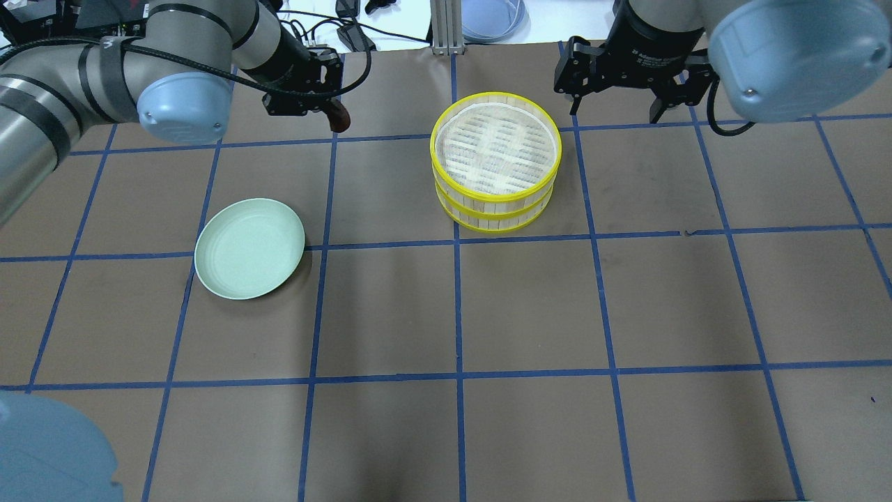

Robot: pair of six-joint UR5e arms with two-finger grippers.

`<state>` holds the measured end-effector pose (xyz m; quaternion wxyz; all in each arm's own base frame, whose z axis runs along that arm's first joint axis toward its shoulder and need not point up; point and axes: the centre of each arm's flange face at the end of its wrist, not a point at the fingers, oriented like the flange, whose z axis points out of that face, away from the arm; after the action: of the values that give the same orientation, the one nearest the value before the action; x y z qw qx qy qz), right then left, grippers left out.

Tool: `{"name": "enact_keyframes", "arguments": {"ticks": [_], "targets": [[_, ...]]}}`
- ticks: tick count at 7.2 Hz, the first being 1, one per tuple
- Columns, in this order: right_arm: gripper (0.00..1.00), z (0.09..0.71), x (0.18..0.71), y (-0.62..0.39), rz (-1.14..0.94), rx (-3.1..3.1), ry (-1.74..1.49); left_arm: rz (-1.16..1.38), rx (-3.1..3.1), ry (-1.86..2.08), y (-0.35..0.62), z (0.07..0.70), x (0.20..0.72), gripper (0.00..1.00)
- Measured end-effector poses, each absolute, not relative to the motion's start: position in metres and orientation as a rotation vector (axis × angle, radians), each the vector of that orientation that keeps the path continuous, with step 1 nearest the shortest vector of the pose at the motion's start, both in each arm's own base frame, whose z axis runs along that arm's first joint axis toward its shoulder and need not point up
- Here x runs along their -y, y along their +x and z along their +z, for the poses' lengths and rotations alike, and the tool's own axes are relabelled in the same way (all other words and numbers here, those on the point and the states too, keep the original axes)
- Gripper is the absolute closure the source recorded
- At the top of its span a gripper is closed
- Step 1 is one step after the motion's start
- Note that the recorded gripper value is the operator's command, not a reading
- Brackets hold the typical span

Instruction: Stack buns with steamer

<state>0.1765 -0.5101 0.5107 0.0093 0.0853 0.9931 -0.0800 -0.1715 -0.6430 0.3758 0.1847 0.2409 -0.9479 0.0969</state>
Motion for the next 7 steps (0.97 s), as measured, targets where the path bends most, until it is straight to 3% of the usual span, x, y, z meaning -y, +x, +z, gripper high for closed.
{"name": "enact_keyframes", "arguments": {"ticks": [5, 6, 7], "targets": [[0.0, 0.525, 0.493, 0.176, -0.252, -3.123, 0.188, 0.177, 2.467, 0.754, -0.269, 0.323, 0.636, 1.0], [0.0, 0.525, 0.493, 0.176, -0.252, -3.129, 0.132, 0.156, 2.46, 0.768, -0.283, 0.308, 0.635, 0.44], [0.0, 0.525, 0.492, 0.176, -0.246, -3.134, 0.092, 0.141, 2.463, 0.773, -0.292, 0.298, 0.634, 0.14]]}}
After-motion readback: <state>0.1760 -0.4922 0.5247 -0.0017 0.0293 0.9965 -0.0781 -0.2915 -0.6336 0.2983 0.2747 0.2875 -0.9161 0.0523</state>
